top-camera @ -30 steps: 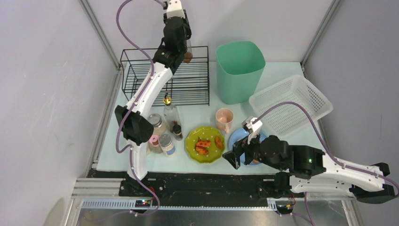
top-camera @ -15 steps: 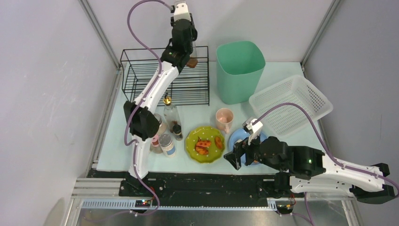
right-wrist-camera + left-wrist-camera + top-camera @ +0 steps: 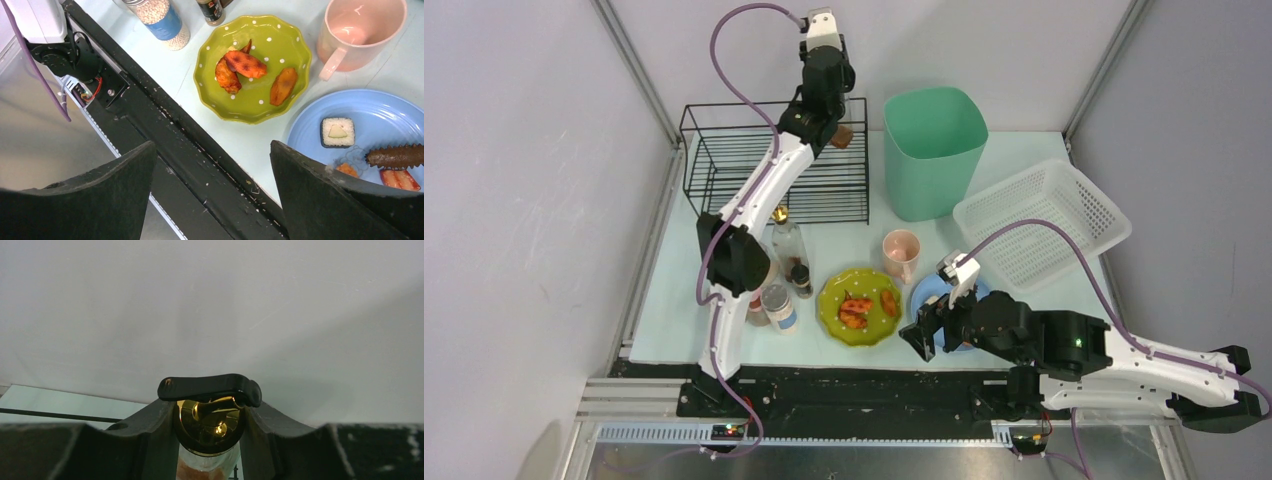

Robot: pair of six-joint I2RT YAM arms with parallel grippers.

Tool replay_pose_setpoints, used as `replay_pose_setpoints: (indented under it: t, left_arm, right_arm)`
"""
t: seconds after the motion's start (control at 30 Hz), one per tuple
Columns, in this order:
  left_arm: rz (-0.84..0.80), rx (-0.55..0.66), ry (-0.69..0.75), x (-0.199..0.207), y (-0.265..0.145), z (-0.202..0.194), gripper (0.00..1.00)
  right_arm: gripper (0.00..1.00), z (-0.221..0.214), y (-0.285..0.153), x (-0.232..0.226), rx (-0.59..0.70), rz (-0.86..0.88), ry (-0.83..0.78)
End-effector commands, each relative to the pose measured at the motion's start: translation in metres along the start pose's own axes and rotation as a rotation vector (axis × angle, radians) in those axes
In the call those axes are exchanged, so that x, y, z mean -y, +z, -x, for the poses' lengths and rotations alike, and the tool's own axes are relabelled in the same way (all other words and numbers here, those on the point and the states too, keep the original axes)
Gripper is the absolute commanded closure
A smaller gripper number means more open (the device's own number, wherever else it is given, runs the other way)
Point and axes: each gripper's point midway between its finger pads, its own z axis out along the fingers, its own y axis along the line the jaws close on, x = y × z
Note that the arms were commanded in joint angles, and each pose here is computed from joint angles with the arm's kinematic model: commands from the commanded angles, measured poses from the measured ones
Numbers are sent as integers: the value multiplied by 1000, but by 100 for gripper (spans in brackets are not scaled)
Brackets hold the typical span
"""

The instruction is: Clear the kitchen counter

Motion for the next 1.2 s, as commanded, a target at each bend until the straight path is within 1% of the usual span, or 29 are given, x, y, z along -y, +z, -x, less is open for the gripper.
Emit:
replay_pose_setpoints:
  t: [0.0,0.03,0.07,0.1,0.13,0.17,0.2,0.27,0.5,0.63,0.77,0.8,0.83,0.87,0.9,0.93,0.97,1.0,1.03,1.17]
  left_arm:
    - [-9,128,-109,8,-6,52,92]
    - [-10,125,-109,9,-6,50,91]
    - [-10,123,-109,9,-6,49,86]
    - [-10,120,-108,10,-5,47,84]
    - [-9,118,-107,10,-5,46,77]
    - [-10,117,-106,11,-5,46,73]
    - [-10,117,-106,11,-5,46,63]
    - [-7,118,-104,11,-5,45,52]
    - [-38,116,-115,17,-9,47,30]
    - [-59,121,-129,19,-14,54,24]
    - [-60,114,-120,15,-22,58,21]
    - [-60,123,-120,13,-28,66,21]
    - [-58,113,-109,12,-30,62,20]
    - [-56,127,-107,9,-38,75,19]
    - [-51,115,-92,6,-40,71,19]
    - [-54,135,-97,3,-51,87,18]
    - [-50,114,-83,0,-54,79,17]
    - [-55,135,-104,-5,-67,98,16]
    - [-58,136,-110,-11,-79,104,15]
    - [-72,128,-133,-29,-115,115,14]
  right_arm:
    - [12,2,-1,3,17,-19,21]
    - [11,2,-1,4,18,-21,22]
    - [11,2,-1,4,17,-23,24]
    - [11,2,-2,4,18,-22,27]
    - [11,1,-2,5,18,-25,30]
    - [10,1,-3,6,20,-26,33]
    - [10,1,-3,7,20,-28,36]
    - [10,0,-4,7,22,-28,40]
    - [9,-4,-6,10,13,-35,52]
    - [9,-4,-7,11,13,-39,61]
    - [9,-2,-10,12,24,-35,73]
    - [9,-1,-12,12,29,-31,77]
    - [9,-1,-12,12,31,-33,78]
    - [9,0,-13,13,34,-33,80]
    - [8,0,-14,14,36,-35,82]
    - [8,0,-15,14,39,-34,85]
    - [8,0,-15,15,40,-35,87]
    - [8,0,-16,15,43,-34,88]
    - [8,1,-17,15,47,-36,91]
    - [8,3,-18,17,55,-44,95]
